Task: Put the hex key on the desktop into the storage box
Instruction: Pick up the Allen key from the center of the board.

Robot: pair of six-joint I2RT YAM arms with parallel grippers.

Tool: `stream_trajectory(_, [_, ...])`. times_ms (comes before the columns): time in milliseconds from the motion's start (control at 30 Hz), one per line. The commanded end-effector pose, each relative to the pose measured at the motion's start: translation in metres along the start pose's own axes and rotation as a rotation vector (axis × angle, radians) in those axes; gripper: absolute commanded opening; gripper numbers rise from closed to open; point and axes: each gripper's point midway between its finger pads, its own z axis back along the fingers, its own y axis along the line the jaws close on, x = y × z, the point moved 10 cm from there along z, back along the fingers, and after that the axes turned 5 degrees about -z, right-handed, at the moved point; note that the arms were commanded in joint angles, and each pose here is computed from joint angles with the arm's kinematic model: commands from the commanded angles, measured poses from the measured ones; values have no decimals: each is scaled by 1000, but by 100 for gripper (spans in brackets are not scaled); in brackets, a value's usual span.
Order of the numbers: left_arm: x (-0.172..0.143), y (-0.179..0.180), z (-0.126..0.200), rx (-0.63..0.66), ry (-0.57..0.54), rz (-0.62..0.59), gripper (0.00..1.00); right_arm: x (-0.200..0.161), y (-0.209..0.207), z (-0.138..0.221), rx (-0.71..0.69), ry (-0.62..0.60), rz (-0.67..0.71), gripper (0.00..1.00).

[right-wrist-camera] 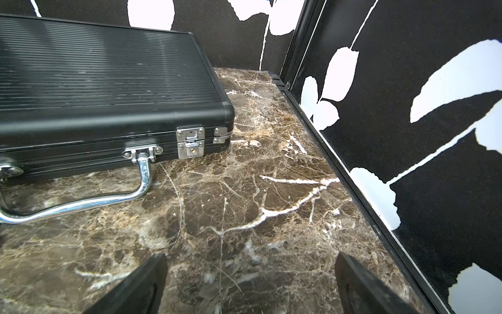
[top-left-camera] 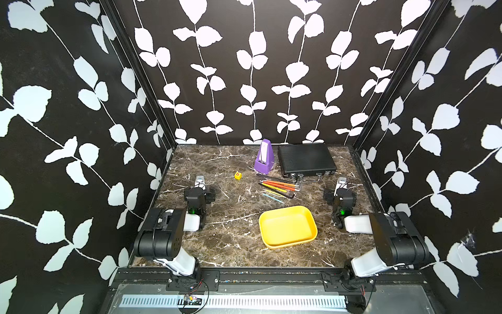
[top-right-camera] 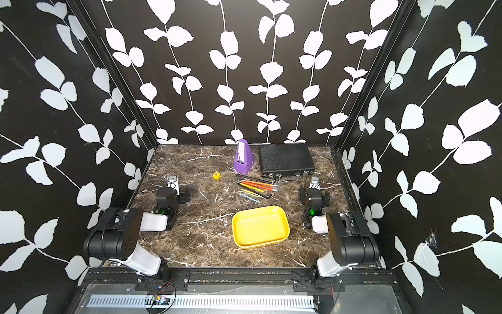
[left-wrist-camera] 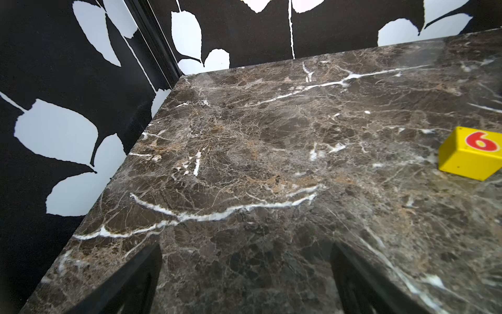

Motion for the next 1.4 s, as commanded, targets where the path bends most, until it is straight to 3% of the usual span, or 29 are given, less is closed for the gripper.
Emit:
stream_trajectory(0, [9, 2, 1, 0, -26, 16, 99, 8, -1, 1, -7, -43, -18, 99])
stream_trajectory(700, [8, 2, 1, -1, -26, 16, 99, 14, -1, 3, -1, -52, -14, 99])
stream_trajectory(800, [9, 2, 1, 0, -26, 16, 99, 52, 5, 8, 50, 31, 47, 99])
stream_trajectory(867, [9, 2, 1, 2, -26, 17, 99, 91, 5, 15, 36, 55, -29, 99])
stream_trajectory(967, [24, 4, 4, 29, -38, -6, 99, 184, 21, 48, 144, -47, -106, 99])
stream_trajectory(1033, [55, 5, 13, 64, 54, -50, 99, 237, 37, 71, 268, -46, -180, 99])
stream_trajectory(1067, [75, 7, 16, 72, 34, -18, 99, 254, 41, 77, 336, 21, -268, 99])
stream_trajectory(1133, [105, 10, 22, 59, -33, 112, 99, 242, 40, 70, 300, 220, -551, 99])
stream_trajectory(1167, [112, 14, 24, 85, 23, 252, 99, 234, 46, 63, 391, 250, -572, 99])
stream_trajectory(1200, [107, 20, 30, 158, 183, 441, 99, 228, 54, 57, 498, 264, -568, 99])
stream_trajectory(1233, [106, 27, 36, 249, 274, 585, 99, 223, 61, 56, 503, 302, -542, 99])
stream_trajectory(1267, [106, 30, 37, 226, 324, 666, 98, 220, 72, 59, 484, 348, -468, 94])
stream_trajectory(1300, [112, 27, 33, 91, 320, 703, 99, 218, 86, 65, 475, 381, -354, 90])
stream_trajectory(1367, [123, 22, 45, 29, 337, 734, 98, 216, 116, 79, 480, 414, -114, 83])
